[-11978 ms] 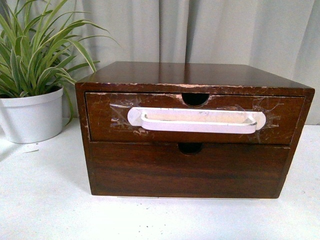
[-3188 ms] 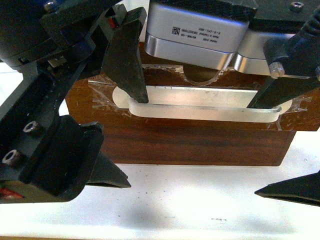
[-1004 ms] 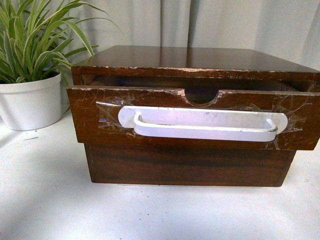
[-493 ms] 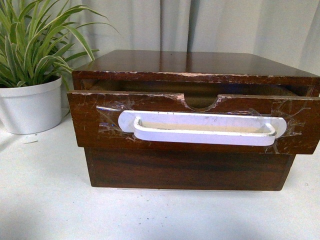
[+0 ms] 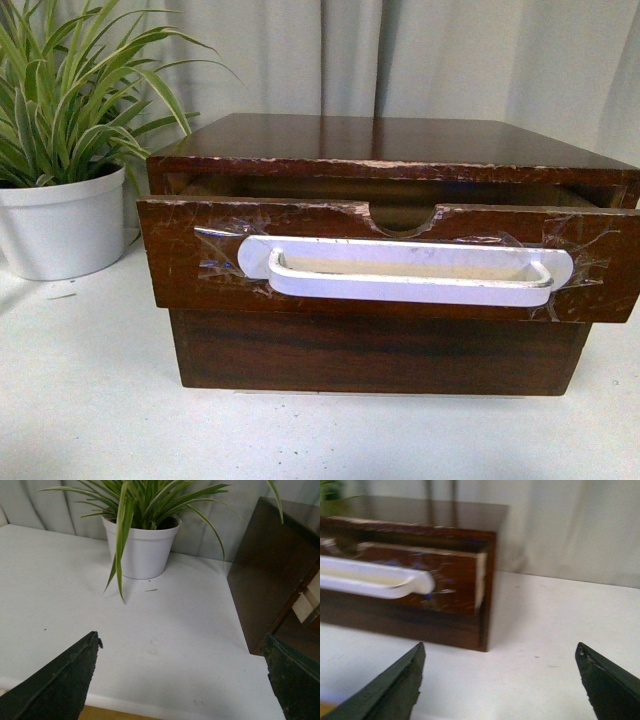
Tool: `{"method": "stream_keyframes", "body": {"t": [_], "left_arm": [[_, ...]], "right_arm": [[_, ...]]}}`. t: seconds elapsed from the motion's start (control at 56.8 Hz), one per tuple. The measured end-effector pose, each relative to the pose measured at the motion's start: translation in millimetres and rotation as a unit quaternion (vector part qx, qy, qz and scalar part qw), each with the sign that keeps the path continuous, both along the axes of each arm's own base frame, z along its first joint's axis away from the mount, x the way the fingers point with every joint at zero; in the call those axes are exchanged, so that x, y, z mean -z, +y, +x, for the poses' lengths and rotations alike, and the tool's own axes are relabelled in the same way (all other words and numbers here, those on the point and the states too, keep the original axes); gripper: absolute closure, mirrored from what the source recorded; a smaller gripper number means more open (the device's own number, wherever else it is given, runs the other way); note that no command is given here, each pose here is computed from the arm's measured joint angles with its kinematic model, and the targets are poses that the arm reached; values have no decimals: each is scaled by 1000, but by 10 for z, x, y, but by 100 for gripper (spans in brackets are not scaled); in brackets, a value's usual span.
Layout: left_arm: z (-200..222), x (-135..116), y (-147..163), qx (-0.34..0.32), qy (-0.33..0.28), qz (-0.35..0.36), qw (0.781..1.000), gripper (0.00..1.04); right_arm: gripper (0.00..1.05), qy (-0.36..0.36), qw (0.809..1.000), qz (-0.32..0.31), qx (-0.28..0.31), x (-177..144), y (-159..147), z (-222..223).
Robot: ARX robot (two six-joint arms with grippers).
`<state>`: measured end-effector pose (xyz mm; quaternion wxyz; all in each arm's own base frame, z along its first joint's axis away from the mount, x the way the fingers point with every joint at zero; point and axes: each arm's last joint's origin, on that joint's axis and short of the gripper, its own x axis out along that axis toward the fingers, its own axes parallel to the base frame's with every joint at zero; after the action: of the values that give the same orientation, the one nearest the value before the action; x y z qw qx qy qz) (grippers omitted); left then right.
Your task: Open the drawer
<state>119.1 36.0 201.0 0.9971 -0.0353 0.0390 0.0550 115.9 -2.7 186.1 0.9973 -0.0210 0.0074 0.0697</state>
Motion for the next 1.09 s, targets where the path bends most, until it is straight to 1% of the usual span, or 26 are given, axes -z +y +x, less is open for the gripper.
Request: {"method": "stream_keyframes", "body": {"t": [0.035, 0.088, 0.123, 0.141, 0.229, 0.247, 0.282, 0.299, 0.317, 0.388, 0.405, 0.44, 0.458, 0.493, 0.546, 0.581, 0.687, 0.881, 1.092], "left_arm": [[-3, 4, -10, 22, -15, 9, 1000, 13], [-14, 25, -34, 38, -31, 19, 999, 22], [-24, 47, -64, 47, -35, 23, 998, 29], [-28, 51, -71, 48, -36, 23, 998, 31], [-47, 93, -127, 50, -40, 27, 998, 47], [-49, 98, -132, 50, -39, 28, 998, 49], [-56, 120, -152, 49, -39, 28, 998, 56], [-58, 126, -156, 49, -39, 28, 998, 58], [-61, 136, -165, 48, -38, 28, 998, 62], [-73, 164, -195, 50, -38, 29, 998, 74], [-75, 166, -198, 50, -38, 30, 998, 76], [-81, 176, -214, 52, -39, 30, 997, 83], [-83, 177, -218, 52, -39, 30, 997, 85], [-89, 188, -231, 52, -40, 31, 997, 92], [-96, 202, -247, 50, -40, 31, 997, 101], [-101, 220, -274, 35, -37, 32, 998, 101], [-159, 257, -355, 57, -29, 32, 997, 101], [-216, 343, -358, 54, -41, 33, 997, 101], [-217, 342, -360, 55, -42, 33, 997, 101]], "right_arm": [[31, -4, 999, 4, 40, 16, 15, -11], [38, -9, 998, 8, 56, 18, 24, -22], [45, -11, 998, 10, 66, 22, 23, -30], [49, -11, 998, 11, 68, 27, 23, -33], [63, -8, 997, 13, 72, 64, 21, -45], [66, -8, 997, 13, 72, 72, 22, -48], [72, -7, 997, 13, 71, 79, 22, -52], [75, -7, 997, 13, 71, 84, 23, -55], [77, -7, 997, 13, 71, 85, 23, -57], [90, -8, 997, 14, 70, 98, 24, -67], [93, -8, 997, 14, 70, 101, 24, -70], [99, -9, 997, 15, 71, 106, 24, -74], [101, -10, 997, 15, 71, 114, 24, -77], [104, -11, 997, 14, 70, 132, 24, -102], [104, 6, 997, 14, 70, 224, 25, -147], [104, -1, 997, 15, 71, 219, 25, -173], [104, -10, 997, 16, 70, 204, 25, -184], [104, -9, 997, 16, 70, 208, 25, -183], [104, -9, 997, 16, 70, 208, 25, -183]]}}
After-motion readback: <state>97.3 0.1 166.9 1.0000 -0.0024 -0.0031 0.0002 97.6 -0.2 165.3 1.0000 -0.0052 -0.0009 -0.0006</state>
